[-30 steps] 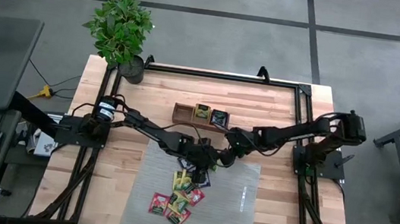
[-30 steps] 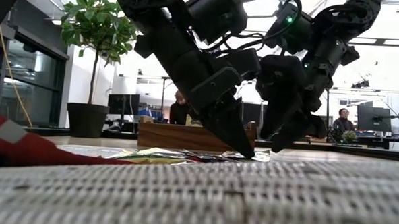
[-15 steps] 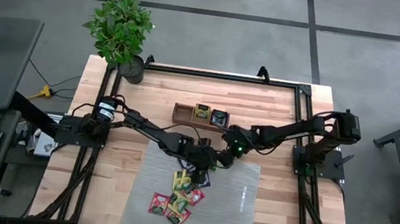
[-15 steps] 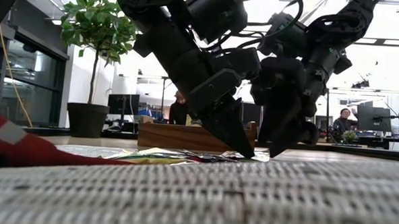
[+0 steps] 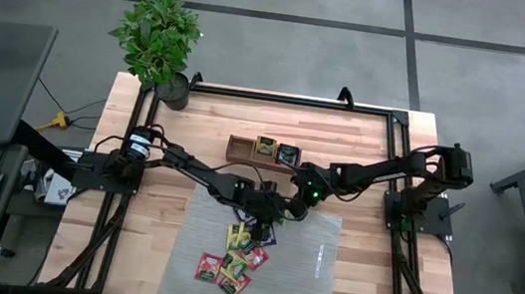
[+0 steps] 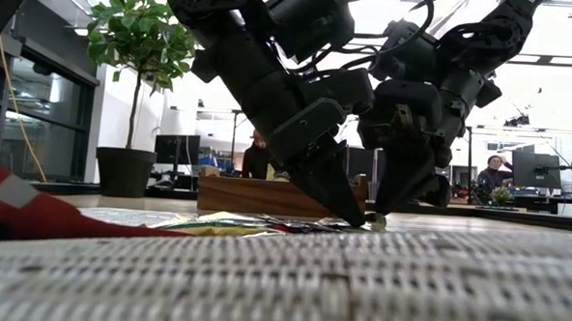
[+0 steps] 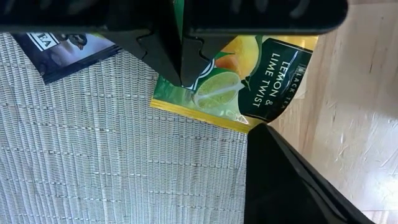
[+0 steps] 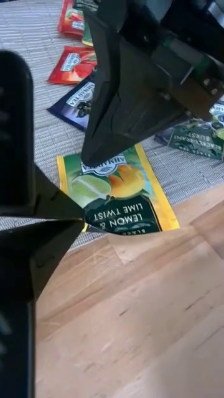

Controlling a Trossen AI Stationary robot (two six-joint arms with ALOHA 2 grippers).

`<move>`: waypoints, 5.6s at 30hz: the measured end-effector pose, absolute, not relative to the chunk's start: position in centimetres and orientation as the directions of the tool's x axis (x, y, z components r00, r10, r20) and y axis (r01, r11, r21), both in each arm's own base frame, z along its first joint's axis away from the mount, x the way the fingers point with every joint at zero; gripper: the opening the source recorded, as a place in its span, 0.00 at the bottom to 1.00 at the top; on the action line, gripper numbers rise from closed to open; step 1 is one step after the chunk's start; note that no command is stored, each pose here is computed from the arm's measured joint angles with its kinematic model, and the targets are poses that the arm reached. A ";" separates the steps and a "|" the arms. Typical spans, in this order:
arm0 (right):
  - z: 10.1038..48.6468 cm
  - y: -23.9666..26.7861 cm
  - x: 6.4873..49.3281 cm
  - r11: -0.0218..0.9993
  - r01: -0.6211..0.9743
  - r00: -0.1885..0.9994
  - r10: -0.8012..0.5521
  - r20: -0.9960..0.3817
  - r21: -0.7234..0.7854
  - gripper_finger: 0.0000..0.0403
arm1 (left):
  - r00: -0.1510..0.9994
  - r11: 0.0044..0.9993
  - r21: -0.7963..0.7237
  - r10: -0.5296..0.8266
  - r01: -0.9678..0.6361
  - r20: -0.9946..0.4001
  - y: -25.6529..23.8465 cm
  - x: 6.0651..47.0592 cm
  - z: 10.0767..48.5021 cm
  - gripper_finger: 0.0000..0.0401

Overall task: Pick & Place Tea
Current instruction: Put the yellow tea bag into the middle section of the wooden organizer

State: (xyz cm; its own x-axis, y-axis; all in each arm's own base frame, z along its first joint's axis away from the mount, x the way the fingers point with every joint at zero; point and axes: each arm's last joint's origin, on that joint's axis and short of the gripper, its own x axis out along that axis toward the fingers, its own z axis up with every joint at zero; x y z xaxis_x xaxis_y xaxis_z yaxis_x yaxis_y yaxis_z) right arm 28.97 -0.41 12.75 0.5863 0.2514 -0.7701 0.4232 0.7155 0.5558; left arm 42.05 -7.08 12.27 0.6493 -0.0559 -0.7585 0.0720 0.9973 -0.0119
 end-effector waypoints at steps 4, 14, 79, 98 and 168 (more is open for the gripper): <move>12.7 -0.4 28.9 0.718 0.423 0.581 0.252 -0.774 0.552 0.02 | 0.649 0.997 -0.012 -0.056 0.072 -0.758 -7.1 42.0 12.3 0.00; 12.7 -0.4 28.9 0.723 0.420 0.579 0.252 -0.775 0.548 0.03 | 0.649 0.997 -0.013 -0.057 0.072 -0.758 -7.1 42.1 12.3 0.00; 10.4 -0.1 29.4 0.790 0.388 0.542 0.221 -0.811 0.474 0.00 | 0.507 0.988 -0.042 -0.113 0.149 -0.855 -7.1 40.5 12.4 0.00; 12.4 -2.3 28.3 0.720 0.526 0.543 0.126 -0.830 0.454 0.00 | 0.458 0.996 -0.004 -0.044 0.087 -0.888 -6.7 40.0 12.1 0.00; 24.2 -4.1 24.1 0.900 0.324 0.769 -0.071 -0.635 0.292 0.00 | 0.710 0.973 0.196 0.053 0.122 -0.702 1.5 35.8 26.8 0.00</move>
State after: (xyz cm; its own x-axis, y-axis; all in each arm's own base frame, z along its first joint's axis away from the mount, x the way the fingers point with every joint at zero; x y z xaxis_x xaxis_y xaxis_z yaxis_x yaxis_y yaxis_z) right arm 24.10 -4.13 24.24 0.7689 -0.0708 -0.6355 0.3244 0.8997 0.2922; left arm 35.80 1.47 26.78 0.7101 0.0530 -0.7021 0.1216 0.9729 0.1964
